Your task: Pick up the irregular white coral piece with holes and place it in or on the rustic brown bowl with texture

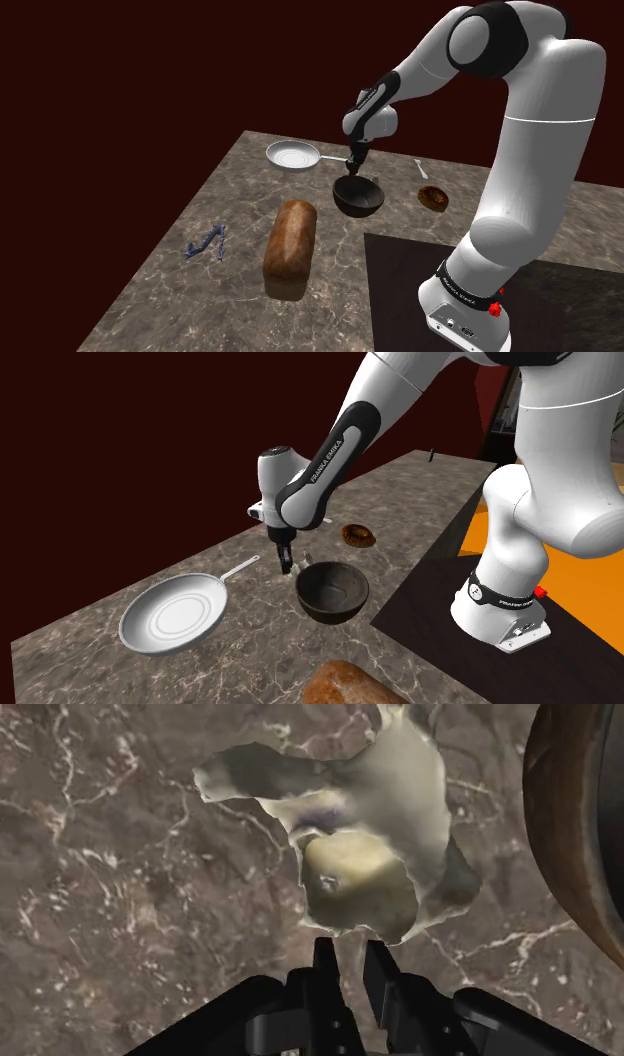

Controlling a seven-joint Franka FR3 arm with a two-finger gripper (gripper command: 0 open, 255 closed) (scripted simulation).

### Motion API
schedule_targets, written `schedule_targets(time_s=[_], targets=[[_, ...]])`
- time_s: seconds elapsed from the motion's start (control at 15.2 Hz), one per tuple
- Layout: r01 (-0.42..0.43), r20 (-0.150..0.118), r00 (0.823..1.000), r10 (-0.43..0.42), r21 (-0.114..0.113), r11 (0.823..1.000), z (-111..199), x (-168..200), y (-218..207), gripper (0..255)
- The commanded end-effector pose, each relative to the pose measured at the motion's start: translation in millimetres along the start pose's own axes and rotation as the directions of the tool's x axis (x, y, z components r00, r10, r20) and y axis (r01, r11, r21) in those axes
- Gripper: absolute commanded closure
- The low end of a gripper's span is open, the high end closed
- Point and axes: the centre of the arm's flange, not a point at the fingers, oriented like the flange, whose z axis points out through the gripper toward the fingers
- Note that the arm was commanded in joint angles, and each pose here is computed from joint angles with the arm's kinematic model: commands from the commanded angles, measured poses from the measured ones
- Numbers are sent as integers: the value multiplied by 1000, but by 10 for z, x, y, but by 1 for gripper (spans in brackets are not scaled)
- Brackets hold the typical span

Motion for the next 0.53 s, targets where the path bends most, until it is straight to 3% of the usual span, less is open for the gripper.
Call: schedule_targets(time_s=[0.0, 0.4, 0.46], targets=[[0, 11, 1000, 0, 5, 1000, 42, -22, -16, 255], [1, 3, 1000, -1, 2, 1000, 11, -6, -16, 255], [1, 3, 1000, -1, 2, 1000, 11, -6, -16, 0]])
